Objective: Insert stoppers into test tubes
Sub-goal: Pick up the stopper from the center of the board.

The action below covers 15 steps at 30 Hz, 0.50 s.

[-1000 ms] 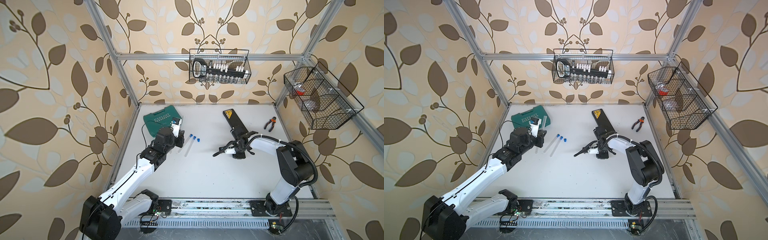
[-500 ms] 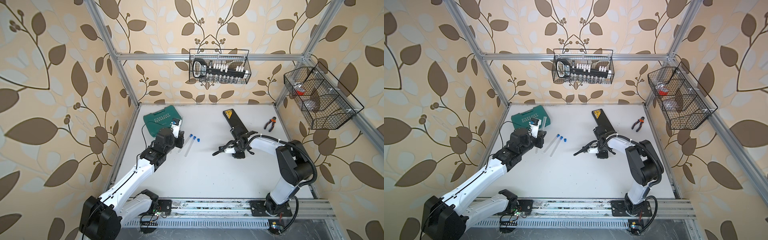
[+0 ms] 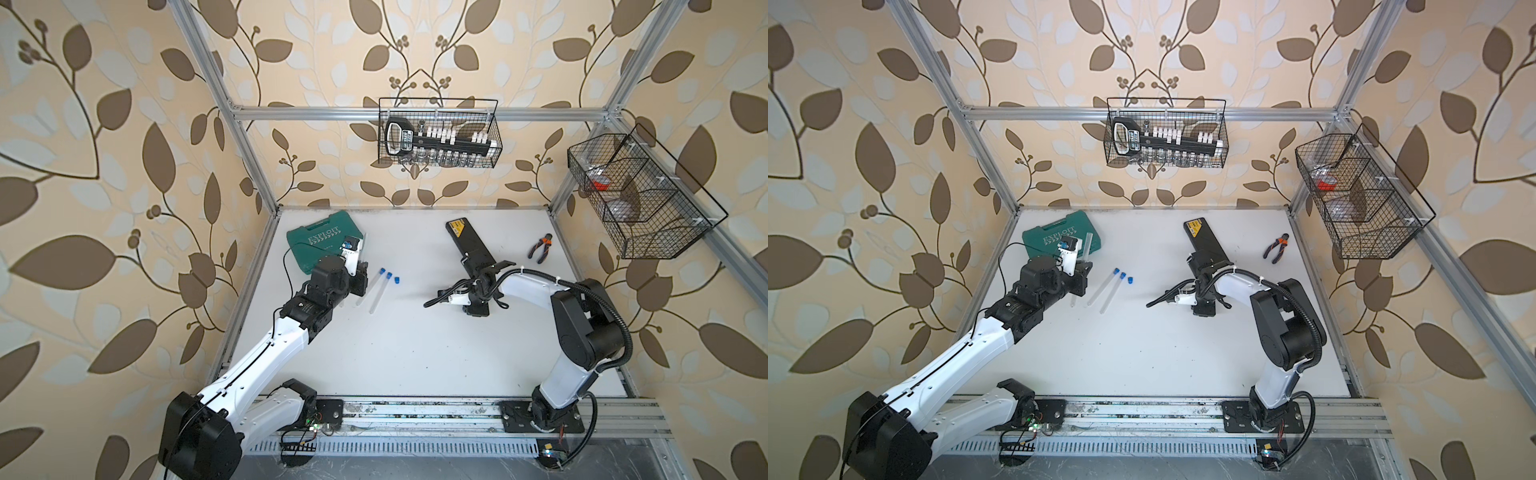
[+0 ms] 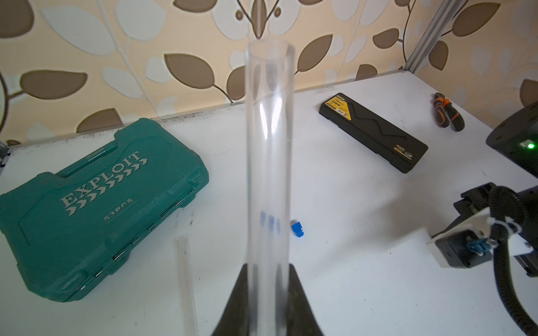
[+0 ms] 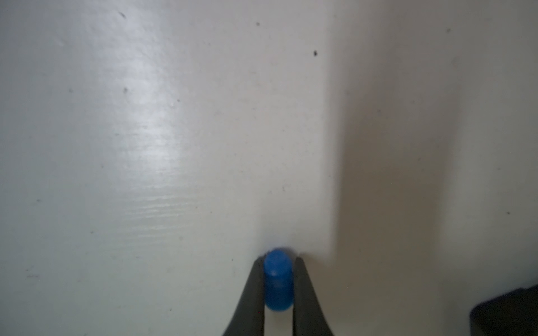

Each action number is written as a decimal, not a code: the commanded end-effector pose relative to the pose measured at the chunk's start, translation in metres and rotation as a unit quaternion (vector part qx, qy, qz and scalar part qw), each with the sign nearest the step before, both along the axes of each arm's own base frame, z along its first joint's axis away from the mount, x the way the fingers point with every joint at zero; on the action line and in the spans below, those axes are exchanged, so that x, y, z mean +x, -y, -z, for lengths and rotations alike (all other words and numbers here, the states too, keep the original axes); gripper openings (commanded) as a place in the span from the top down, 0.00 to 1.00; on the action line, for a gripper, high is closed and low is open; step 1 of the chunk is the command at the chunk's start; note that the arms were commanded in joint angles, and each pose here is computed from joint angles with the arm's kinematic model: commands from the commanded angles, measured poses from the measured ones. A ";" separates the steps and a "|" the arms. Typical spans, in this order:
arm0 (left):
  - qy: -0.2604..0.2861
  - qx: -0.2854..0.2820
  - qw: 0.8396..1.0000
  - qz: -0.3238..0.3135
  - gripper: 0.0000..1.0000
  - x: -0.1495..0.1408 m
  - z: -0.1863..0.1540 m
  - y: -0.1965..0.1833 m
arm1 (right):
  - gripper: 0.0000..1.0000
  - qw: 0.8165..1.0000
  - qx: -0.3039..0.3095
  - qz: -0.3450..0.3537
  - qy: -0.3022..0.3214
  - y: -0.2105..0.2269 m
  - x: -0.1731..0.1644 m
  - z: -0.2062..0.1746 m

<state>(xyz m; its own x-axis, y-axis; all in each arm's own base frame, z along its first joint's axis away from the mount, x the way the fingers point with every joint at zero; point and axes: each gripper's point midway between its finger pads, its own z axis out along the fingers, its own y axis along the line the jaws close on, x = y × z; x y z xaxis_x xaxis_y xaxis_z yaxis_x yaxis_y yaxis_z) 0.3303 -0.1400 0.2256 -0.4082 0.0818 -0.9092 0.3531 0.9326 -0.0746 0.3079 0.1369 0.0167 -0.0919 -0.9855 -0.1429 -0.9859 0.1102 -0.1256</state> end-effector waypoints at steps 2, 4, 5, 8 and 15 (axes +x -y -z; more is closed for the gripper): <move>0.029 -0.007 1.000 -0.006 1.00 0.002 -0.015 -0.001 | 0.88 0.997 0.050 0.001 -0.054 -0.021 -0.019 -0.001; 0.028 -0.007 1.000 -0.004 1.00 0.002 -0.014 -0.001 | 0.87 0.997 0.057 -0.004 -0.054 -0.029 -0.020 -0.005; 0.028 -0.007 1.000 -0.004 1.00 0.003 -0.014 -0.001 | 0.87 0.997 0.055 -0.003 -0.054 -0.032 -0.020 -0.006; 0.025 -0.005 1.000 -0.005 1.00 0.004 -0.011 -0.001 | 0.87 0.996 0.065 -0.006 -0.058 -0.042 -0.022 -0.010; 0.018 0.002 1.000 -0.004 1.00 0.005 -0.007 0.000 | 0.86 0.995 0.069 -0.003 -0.069 -0.046 -0.026 -0.005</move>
<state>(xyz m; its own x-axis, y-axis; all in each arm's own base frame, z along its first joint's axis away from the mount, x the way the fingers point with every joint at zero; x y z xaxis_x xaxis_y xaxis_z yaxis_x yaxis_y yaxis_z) 0.3309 -0.1404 0.2231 -0.4145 0.0849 -0.9061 0.3530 0.9327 -0.0741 0.2896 0.1778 0.0250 -0.0995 -0.9628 -0.2510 -0.9934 0.1105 -0.0298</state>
